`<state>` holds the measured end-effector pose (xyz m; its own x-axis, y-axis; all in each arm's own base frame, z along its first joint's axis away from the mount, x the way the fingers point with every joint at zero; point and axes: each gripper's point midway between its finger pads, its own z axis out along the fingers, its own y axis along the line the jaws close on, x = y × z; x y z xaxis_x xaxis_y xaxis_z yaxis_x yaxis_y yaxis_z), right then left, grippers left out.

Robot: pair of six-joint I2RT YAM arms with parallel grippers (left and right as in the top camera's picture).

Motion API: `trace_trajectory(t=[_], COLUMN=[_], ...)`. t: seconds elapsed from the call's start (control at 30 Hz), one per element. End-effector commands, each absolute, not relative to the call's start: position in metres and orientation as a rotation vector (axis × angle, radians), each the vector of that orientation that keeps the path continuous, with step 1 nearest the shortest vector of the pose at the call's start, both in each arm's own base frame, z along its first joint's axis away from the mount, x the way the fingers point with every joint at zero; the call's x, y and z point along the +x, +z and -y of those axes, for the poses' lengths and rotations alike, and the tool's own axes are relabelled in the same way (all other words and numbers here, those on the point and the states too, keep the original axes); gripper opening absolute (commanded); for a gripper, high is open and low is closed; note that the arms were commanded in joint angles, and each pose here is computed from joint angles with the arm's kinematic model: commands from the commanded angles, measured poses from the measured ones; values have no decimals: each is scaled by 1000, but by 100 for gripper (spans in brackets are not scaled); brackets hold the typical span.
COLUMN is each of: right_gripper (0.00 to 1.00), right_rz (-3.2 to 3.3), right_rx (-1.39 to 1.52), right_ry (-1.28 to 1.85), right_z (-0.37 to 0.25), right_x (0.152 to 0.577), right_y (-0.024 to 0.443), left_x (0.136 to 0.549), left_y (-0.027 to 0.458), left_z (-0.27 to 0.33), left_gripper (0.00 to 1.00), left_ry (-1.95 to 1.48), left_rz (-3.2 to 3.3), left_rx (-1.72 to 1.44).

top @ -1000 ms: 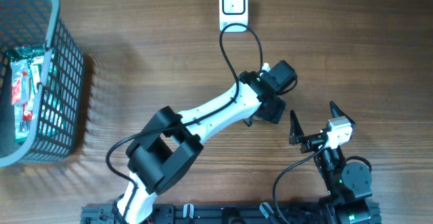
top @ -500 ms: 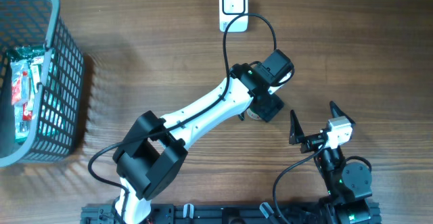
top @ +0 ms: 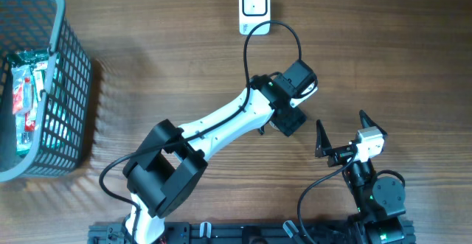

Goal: Scan the item barcode
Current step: 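Carry the bottle toward the scanner and set it upright on the table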

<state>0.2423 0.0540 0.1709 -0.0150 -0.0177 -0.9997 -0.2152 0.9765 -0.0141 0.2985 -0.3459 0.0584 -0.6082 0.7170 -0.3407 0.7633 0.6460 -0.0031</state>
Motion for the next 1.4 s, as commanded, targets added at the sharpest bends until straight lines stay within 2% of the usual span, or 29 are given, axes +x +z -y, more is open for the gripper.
trace_trajectory(t=[0.0,0.13,0.27,0.33,0.47,0.57,0.7,0.8,0.97,1.07,1.1,1.13,1.17,1.37], right_gripper=[100,100,100,100,100,100,100,100,100,100,100,100,100,100], right_rz=[-1579,-1579,-1579,-1579,-1579,-1579,-1579,-1579,-1579,-1579,-1579,-1579,-1579,-1579], right_rx=[-176,-176,-176,-176,-177,-176,-176,-176,-176,-176,-176,-176,-176,-176], right_ry=[132,132,132,132,132,132,132,132,132,132,132,132,133,132], right_z=[-50,-50,-50,-50,-50,-50,-50,-50,-50,-50,-50,-50,-50,-50], right_x=[243,243,243,243,243,243,243,243,243,243,243,243,243,243], right_y=[171,171,171,171,171,171,171,171,171,171,171,171,171,171], left_x=[293,292,291,291,295,300,304,303,302,298,296,295,294,301], left_y=[52,46,44,44,45,47,49,50,50,50,50,50,50,55], left_z=[347,347,347,347,345,342,347,349,350,354,355,356,357,353], left_gripper=[83,80,64,60,59,58,54,55,56,63,71,91,100,100], left_ry=[-248,-248,-247,-248,-250,-294,-362,-384,-364,-368,-369,-370,-371,-329], left_rz=[-2553,-2563,-2566,-2569,-2650,-2799,-2837,-2853,-2842,-2842,-2842,-2842,-2842,-2803], left_rx=[1223,1230,1232,1227,1042,573,282,158,150,168,175,180,184,170])
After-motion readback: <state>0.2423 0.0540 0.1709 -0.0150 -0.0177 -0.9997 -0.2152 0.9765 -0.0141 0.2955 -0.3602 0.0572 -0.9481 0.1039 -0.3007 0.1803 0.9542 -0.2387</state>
